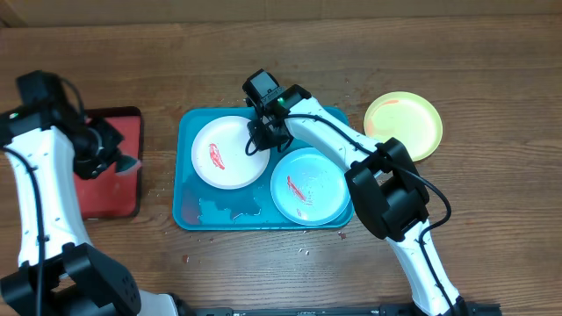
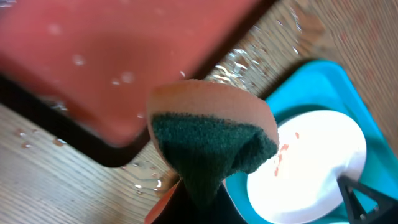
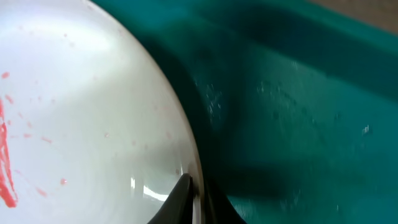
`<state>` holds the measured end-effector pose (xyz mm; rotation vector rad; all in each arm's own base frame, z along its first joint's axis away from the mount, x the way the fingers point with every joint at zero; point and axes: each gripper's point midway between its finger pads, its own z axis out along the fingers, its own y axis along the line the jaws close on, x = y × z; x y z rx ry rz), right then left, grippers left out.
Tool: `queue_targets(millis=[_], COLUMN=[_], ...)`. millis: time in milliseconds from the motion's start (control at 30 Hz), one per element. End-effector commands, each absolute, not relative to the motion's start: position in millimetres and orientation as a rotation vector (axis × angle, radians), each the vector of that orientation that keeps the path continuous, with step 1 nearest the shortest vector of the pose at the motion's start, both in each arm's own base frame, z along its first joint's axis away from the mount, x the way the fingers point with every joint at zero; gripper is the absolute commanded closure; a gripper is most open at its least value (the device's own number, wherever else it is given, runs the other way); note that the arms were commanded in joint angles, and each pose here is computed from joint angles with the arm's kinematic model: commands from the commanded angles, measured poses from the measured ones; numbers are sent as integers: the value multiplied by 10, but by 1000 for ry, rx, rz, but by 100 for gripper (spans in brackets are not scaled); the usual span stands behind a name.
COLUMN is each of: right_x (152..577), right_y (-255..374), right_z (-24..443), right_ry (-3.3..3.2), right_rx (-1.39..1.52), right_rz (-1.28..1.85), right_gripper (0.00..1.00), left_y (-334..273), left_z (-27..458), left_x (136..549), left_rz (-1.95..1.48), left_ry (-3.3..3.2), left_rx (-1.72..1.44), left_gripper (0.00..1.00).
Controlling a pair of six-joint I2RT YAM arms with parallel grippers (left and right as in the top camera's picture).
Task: Clean dirty plates on tray and stack at the side
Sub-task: 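Bring the sponge in the left gripper toward the white plate, then scrub the white plate with the sponge while the right gripper holds it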
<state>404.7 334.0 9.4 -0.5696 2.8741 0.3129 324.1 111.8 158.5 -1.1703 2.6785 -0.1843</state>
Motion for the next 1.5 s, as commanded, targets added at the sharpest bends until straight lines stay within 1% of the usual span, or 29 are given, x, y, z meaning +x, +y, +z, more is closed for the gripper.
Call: queue_targets(millis=[0, 100, 267, 333, 433, 533, 700, 867, 967, 1033, 1167, 1300, 1467], right_x=[3905, 3739, 3496, 3458, 3454, 3441, 3419, 3417, 3416, 3417, 3418, 3418, 3419], right_y=[3232, 3189, 3359, 3404, 3400, 3389, 3372, 3370, 3370, 3370, 3368, 3367, 3351], right_z=[-20, -38, 13, 34, 31, 30, 29, 29, 28, 27, 27, 27, 22], right_ry=[2990, 3076, 3190, 3201, 3204, 3211, 3222, 3224, 3224, 3223, 3224, 3224, 3225], right_rx=[-412, -344, -246, -249, -248, -247, -244, -244, -244, -244, -244, -244, -243], right_rz=[275, 279, 482, 533, 531, 525, 516, 515, 515, 515, 514, 513, 499], right_gripper=[96, 96, 96, 96, 96, 96, 96, 96, 96, 96, 96, 96, 96], left_y=[866, 623, 82, -145, -421, -616, -776, -790, -876, -919, -866, -539, 1], left_z=[1592, 1514, 1253, 1140, 1016, 931, 748, 427, 238, 123, -81, -172, -69], left_x=[3356, 3432, 3501, 3532, 3592, 3640, 3694, 3602, 3536, 3496, 3413, 3304, 3225], left_rz=[-204, -215, -247, -261, -282, -305, -318, -285, -340, -367, -307, -28, 392], left_ry=[2726, 2768, 2836, 2849, 2846, 2831, 2846, 2944, 3015, 3058, 3132, 3169, 3140], left_rx=[-1030, -920, -706, -618, -521, -512, -552, -597, -601, -584, -476, -477, -491], left_gripper=[96, 95, 96, 96, 96, 96, 96, 96, 96, 96, 96, 96, 96])
